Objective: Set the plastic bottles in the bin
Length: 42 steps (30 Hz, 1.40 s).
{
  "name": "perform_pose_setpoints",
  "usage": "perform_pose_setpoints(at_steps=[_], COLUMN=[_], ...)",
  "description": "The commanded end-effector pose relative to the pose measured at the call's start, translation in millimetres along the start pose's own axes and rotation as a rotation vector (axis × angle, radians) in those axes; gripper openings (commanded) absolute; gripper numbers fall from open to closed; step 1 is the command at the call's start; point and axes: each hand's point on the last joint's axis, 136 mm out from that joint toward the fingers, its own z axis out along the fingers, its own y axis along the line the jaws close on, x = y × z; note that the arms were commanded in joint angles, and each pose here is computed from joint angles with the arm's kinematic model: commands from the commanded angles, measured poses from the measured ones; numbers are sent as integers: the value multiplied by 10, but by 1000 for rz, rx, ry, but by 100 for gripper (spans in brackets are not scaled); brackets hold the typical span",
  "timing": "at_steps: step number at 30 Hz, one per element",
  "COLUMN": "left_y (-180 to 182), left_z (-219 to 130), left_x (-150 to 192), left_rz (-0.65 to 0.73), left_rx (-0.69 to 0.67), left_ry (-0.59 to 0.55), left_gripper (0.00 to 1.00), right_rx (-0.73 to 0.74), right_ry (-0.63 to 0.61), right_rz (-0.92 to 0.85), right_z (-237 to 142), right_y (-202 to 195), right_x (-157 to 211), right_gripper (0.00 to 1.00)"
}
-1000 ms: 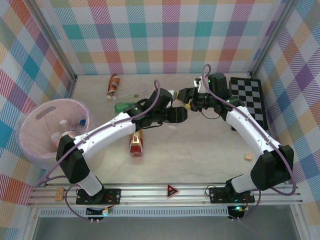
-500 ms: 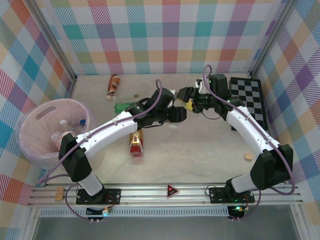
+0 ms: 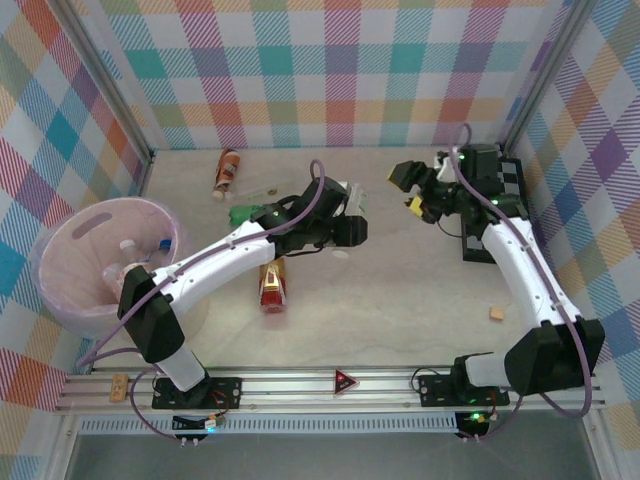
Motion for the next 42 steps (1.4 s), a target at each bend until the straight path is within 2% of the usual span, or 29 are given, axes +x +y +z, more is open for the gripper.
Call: perform_pose_setpoints(at_steps=[1, 6, 12, 17, 23, 26, 33, 42], left_y=[131, 544, 1046, 1540, 2079, 2360, 2718, 3077], left_z=[-419, -1099, -2026, -2735, -3295, -3411, -3361, -3093], left_x=[-264, -507, -617, -522, -316, -221, 34, 452], left_rz=[19, 43, 15, -82, -241, -321, -405, -483], left_rx=[-42, -208, -380, -520, -657, -720, -808, -884], left_ry=[-65, -139, -234, -318, -395, -401, -358, -256], left_gripper=[37, 33, 33, 31, 28, 27, 27, 27], right_rx=[10, 101, 87, 50, 57, 62, 89, 99], right_ry=[-41, -33, 29, 74, 93, 95, 99, 104], right_rz=[-59, -102, -95, -70, -75, -81, -72, -62], right_z=[-204, -182, 17, 190, 224, 217, 225, 253], right_y=[36, -195, -362, -426, -439, -447, -517, -544], right_x=[-17, 31, 106, 118, 110, 118, 136, 125], right_gripper=[91, 91, 91, 91, 92, 92, 92, 92])
